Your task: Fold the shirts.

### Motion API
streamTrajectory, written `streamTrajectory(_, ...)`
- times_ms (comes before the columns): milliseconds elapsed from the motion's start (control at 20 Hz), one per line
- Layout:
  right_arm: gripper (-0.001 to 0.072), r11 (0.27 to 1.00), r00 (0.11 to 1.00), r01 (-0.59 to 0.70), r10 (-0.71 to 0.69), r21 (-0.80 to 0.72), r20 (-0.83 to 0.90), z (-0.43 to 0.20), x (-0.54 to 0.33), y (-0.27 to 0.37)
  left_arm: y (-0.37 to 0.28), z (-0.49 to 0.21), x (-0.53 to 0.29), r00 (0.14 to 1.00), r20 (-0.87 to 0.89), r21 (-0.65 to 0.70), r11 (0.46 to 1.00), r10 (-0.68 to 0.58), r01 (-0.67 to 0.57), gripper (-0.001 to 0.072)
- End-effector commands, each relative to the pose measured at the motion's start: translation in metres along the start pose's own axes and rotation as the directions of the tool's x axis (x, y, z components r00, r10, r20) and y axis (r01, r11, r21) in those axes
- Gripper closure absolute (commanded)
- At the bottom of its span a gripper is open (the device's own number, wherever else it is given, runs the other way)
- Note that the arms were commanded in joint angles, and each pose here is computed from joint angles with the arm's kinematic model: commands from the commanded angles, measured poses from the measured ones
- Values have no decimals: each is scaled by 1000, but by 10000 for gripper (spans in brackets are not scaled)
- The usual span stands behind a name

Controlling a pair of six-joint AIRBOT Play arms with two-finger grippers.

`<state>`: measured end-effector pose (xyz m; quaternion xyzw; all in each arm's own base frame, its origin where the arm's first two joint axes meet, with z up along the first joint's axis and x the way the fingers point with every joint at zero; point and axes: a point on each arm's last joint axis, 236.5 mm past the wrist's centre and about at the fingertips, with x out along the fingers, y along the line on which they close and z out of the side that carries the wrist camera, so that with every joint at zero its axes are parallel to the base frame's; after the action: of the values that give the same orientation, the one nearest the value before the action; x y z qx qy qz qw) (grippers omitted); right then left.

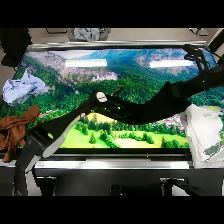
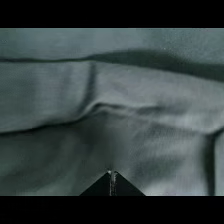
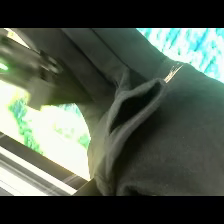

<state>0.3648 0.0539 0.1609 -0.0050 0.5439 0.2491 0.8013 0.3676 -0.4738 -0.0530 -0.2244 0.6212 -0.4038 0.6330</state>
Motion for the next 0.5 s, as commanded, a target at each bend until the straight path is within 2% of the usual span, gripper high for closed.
streamTrajectory(0,676,1000,1000,16,-16,-16,-7,-15,-23,14,-21,-28,51,997,-35,-98,993,-73,69,675)
streamTrajectory(150,676,1000,1000,18,-18,-24,1,-17,-30,20,-41,-41,74,987,-37,-172,974,-154,146,675)
streamTrajectory(300,676,999,998,52,-51,-17,41,-6,-27,10,-53,-38,68,982,-31,-91,979,-188,184,678)
streamTrajectory(400,676,999,995,48,-47,-5,84,11,-17,1,-41,-16,37,995,11,0,995,-104,104,679)
streamTrajectory(450,677,1000,995,22,-22,1,97,20,-7,1,-28,-2,12,999,37,41,999,-22,21,679)
